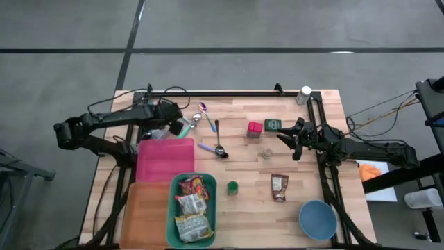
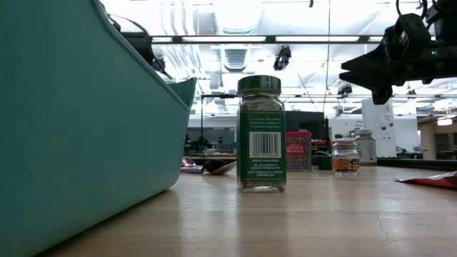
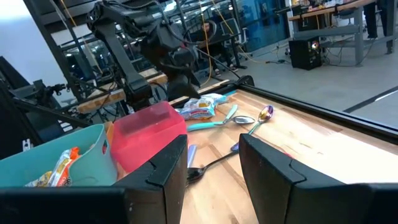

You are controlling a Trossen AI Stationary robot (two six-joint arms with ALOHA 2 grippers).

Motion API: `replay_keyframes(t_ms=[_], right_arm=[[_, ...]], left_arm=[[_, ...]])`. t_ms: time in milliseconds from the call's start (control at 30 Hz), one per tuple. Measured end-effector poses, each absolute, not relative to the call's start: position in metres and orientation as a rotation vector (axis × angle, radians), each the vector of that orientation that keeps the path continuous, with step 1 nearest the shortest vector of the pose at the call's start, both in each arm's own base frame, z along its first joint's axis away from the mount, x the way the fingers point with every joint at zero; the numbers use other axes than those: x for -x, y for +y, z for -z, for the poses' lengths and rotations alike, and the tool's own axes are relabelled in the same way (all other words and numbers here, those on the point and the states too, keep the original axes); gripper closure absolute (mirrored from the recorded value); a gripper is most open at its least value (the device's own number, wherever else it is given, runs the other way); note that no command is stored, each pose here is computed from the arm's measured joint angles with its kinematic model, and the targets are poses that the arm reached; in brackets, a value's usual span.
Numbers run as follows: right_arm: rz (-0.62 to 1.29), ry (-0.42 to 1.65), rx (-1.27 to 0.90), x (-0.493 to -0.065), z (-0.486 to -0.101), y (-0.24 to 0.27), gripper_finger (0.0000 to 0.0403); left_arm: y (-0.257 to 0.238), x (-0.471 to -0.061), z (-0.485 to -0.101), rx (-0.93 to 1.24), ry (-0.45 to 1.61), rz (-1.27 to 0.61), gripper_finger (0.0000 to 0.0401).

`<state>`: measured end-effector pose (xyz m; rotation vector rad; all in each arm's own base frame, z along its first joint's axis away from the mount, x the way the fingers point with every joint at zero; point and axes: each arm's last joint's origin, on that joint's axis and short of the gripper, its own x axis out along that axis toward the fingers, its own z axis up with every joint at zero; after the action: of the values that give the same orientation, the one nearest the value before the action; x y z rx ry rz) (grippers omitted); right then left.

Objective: Pick & Place Food Item
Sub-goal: Put the light blue noodle pack into the green bin

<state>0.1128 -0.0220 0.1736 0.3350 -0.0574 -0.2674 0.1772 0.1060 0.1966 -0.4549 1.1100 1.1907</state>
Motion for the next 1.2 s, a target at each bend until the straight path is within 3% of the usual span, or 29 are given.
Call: replay_keyframes(t_ms=[267, 667, 1200], right_arm=[[0.267, -0.057, -0.335, -0.113, -0.174, -0.022, 0.0261], [0.267, -0.057, -0.335, -0.113, -0.174, -0.022, 0.0261], [0.267, -0.057, -0.335, -0.113, -0.174, -0.022, 0.0261]], left_arm=[[0.100, -0.170, -0.180, 0.535, 1.173, -1.137, 0.0052], [0.106, -0.186, -0.185, 0.408, 1.063, -1.013, 0.0052], [0.091, -0.206, -0.171, 0.262, 1.099, -1.111, 0.0052]])
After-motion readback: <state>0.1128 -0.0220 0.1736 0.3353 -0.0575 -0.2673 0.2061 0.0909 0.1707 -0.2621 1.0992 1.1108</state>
